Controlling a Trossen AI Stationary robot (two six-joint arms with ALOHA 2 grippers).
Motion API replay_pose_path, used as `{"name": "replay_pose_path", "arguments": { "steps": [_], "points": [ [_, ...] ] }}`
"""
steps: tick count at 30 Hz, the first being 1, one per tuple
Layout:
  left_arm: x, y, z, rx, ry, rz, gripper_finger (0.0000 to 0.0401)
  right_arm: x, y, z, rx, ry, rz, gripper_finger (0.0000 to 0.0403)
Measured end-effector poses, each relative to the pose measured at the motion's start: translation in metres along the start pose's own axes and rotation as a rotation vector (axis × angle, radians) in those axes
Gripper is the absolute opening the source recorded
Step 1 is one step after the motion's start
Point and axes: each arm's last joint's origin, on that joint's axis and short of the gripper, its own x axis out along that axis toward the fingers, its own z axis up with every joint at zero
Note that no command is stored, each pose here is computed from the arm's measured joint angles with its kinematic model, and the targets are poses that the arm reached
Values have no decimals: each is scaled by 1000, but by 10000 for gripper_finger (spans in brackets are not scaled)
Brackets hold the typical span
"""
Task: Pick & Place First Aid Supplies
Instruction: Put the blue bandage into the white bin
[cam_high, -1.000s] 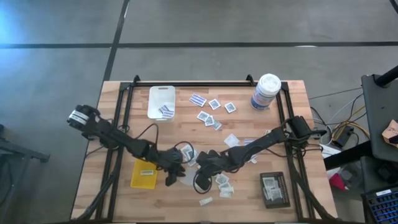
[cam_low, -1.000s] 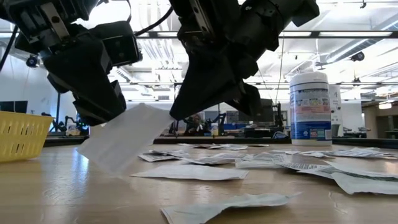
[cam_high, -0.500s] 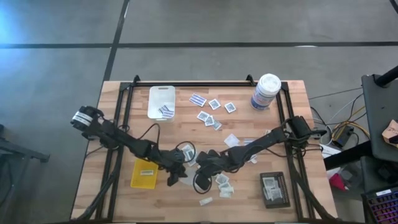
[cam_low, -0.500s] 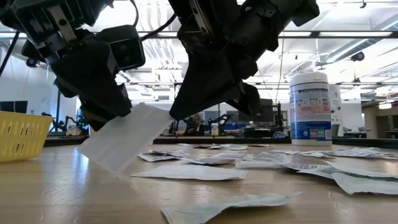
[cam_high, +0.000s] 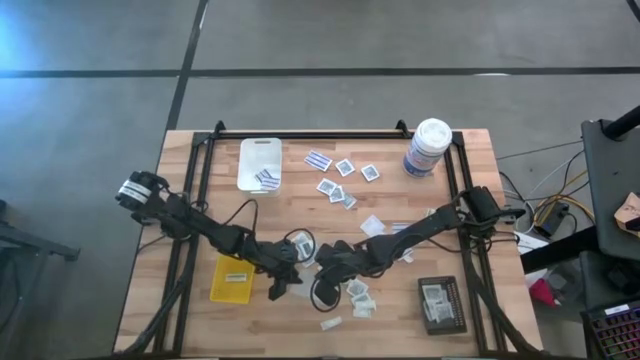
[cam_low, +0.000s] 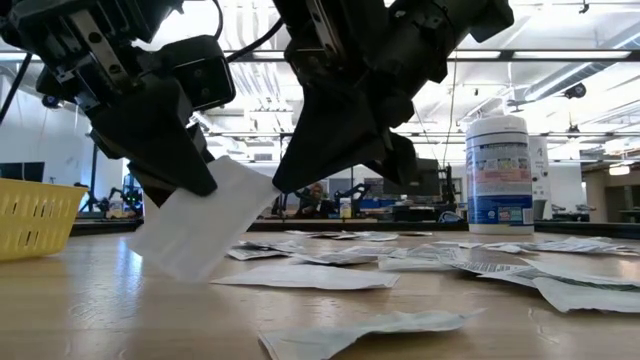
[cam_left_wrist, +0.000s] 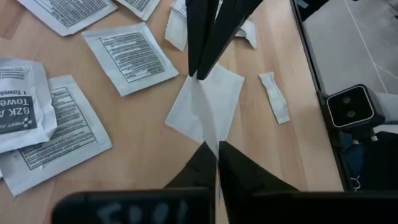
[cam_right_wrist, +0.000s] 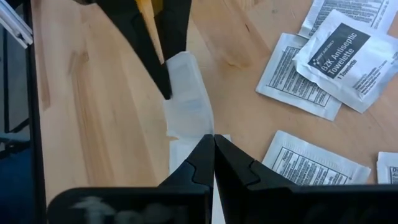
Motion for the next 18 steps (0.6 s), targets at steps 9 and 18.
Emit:
{"name": "replay_pose_path", "arguments": {
  "steps": [9, 18],
  "points": [
    [0, 0, 0, -2, 1, 0, 1, 0, 0, 0, -25, 2, 1, 8],
    [0, 0, 0, -3, 4, 2, 0, 1, -4, 4, -13, -3, -6, 9]
  ]
}}
